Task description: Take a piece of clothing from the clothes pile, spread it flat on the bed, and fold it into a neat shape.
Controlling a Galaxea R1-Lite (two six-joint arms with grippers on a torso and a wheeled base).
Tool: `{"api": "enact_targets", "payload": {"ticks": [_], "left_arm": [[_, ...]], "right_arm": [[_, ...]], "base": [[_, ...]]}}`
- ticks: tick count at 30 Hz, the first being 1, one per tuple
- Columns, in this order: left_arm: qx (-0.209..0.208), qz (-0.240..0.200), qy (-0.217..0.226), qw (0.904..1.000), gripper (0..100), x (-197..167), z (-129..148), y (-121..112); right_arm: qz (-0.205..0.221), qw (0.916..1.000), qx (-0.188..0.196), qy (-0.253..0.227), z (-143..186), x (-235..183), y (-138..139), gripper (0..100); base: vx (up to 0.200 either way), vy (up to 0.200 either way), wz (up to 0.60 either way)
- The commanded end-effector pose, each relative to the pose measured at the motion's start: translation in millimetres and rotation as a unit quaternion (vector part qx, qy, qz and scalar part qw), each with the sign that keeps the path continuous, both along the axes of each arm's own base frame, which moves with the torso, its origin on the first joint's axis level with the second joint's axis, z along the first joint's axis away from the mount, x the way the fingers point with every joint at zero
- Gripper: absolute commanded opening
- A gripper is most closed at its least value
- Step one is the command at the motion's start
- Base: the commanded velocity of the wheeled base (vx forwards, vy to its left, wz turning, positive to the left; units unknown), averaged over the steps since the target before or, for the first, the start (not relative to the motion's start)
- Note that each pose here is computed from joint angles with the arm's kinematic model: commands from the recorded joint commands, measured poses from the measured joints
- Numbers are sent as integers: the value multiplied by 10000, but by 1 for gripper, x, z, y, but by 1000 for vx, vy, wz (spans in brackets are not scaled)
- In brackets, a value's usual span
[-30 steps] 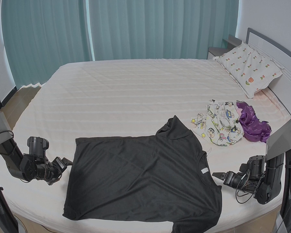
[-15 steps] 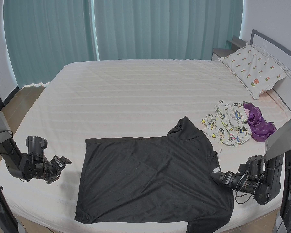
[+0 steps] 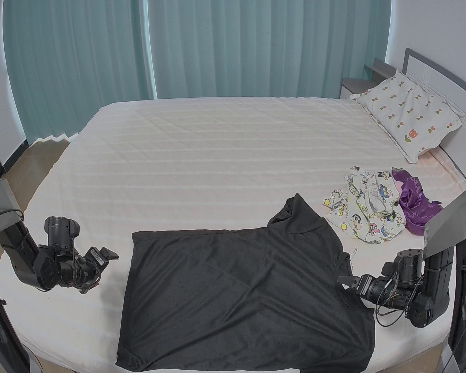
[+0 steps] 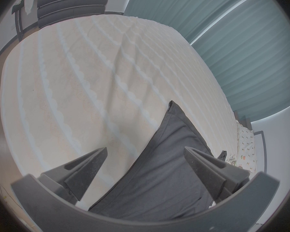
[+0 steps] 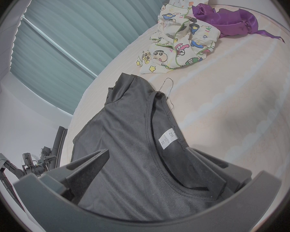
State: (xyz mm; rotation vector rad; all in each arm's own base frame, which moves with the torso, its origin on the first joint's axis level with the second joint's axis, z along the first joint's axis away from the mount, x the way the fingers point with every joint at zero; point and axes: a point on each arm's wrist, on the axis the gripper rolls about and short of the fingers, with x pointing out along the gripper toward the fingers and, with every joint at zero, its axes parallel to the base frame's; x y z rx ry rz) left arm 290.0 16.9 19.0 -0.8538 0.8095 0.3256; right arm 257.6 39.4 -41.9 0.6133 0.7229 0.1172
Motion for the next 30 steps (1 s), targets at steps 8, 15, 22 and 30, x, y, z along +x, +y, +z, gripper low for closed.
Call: {"api": "enact_targets", "payload": {"ticks": [8,15,22,30], "left_arm": [[7,-150,-14,9999,100,-2,0,-9],[55,-219,-252,9994,100,12,6,-13],[116,-309,-743,9967,100,60,10,-19],[244,-410,-759,9960,100,107,-26,-22]], "right_arm": [[14,10000,12,-83,2,1,1,100],[21,10000,12,-83,2,1,1,100],[21,10000,10,-68,2,0,1,100],[25,10000,15,-58,2,0,1,100]], "base": [[150,0,0],[0,0,0],[0,0,0],[0,0,0]]}}
